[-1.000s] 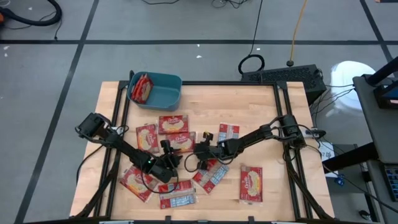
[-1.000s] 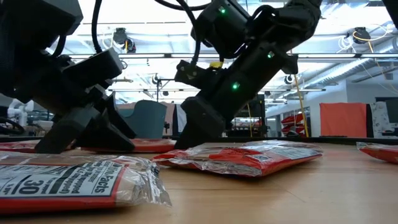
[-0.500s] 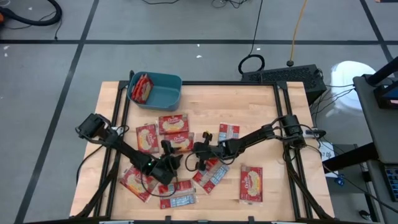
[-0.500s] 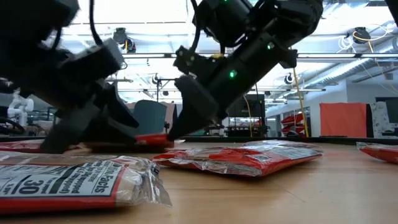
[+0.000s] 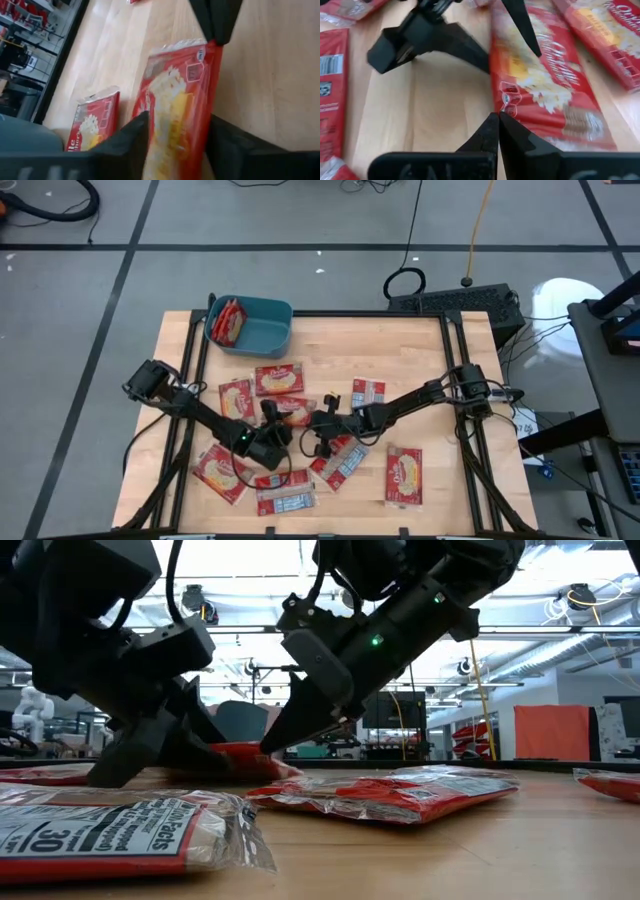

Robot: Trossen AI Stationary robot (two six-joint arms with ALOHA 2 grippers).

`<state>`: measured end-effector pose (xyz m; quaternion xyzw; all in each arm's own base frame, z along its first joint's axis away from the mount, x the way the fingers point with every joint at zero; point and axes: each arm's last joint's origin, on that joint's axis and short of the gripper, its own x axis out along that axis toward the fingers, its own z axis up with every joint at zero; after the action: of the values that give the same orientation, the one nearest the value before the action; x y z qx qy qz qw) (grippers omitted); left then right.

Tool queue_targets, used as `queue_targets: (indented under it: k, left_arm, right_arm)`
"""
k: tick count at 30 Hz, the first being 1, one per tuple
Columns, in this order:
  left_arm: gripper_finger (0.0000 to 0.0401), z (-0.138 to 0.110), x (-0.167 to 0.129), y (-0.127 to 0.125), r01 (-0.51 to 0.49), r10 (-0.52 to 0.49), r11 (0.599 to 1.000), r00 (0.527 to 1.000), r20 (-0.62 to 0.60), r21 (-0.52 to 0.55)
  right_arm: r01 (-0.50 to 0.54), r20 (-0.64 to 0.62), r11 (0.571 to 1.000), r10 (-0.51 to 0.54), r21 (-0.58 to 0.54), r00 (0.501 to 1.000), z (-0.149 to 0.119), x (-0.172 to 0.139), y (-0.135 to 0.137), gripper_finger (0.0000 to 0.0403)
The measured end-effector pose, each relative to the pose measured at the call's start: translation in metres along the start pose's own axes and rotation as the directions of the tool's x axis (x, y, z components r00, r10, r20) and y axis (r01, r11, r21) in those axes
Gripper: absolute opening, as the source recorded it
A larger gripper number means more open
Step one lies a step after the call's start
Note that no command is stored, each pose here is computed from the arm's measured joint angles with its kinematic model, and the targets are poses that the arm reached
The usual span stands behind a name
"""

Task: Sort popcorn bags into baskets
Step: Put the red popcorn bag into the blue bin

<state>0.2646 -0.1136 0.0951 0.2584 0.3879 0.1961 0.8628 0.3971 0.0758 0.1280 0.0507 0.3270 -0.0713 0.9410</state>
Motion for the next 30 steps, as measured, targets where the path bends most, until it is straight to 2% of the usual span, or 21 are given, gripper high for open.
queue_targets:
  k: [4,7,9,14,18,24,30]
  left_arm:
    - [0.0067,0.001,-0.001,-0.001,0.007,-0.007,1.000,1.000,0.011,0.014]
    - [0.0019,0.002,-0.003,-0.003,0.014,-0.014,1.000,1.000,0.026,0.014]
    - [0.0016,0.004,-0.004,-0.004,0.021,-0.021,1.000,0.999,0.040,0.023]
    - [0.0040,0.007,-0.009,-0.010,0.042,-0.046,0.998,0.995,0.086,0.047]
    - [0.0027,0.010,-0.017,-0.017,0.061,-0.070,0.996,0.988,0.136,0.069]
    - [0.0015,0.018,-0.030,-0.026,0.090,-0.104,0.993,0.968,0.230,0.071]
    - [0.0035,0.028,-0.049,-0.036,0.063,-0.108,0.989,0.927,0.360,0.135]
  right_arm:
    - [-0.009,0.005,1.000,0.009,-0.012,1.000,0.000,-0.001,0.004,0.0000]
    - [-0.014,0.005,1.000,0.014,-0.017,1.000,-0.001,-0.002,0.006,0.0001]
    - [-0.019,0.005,0.999,0.019,-0.027,1.000,-0.001,-0.003,0.009,0.0008]
    - [-0.046,0.031,0.997,0.048,-0.065,0.998,0.010,-0.021,0.018,0.0044]
    - [-0.054,0.066,0.992,0.062,-0.115,0.996,0.020,-0.042,0.028,0.0077]
    - [0.056,0.127,0.983,-0.034,-0.177,0.991,0.024,-0.075,0.049,0.0112]
    - [0.157,0.143,0.960,-0.126,-0.232,0.982,0.014,-0.094,0.068,0.0123]
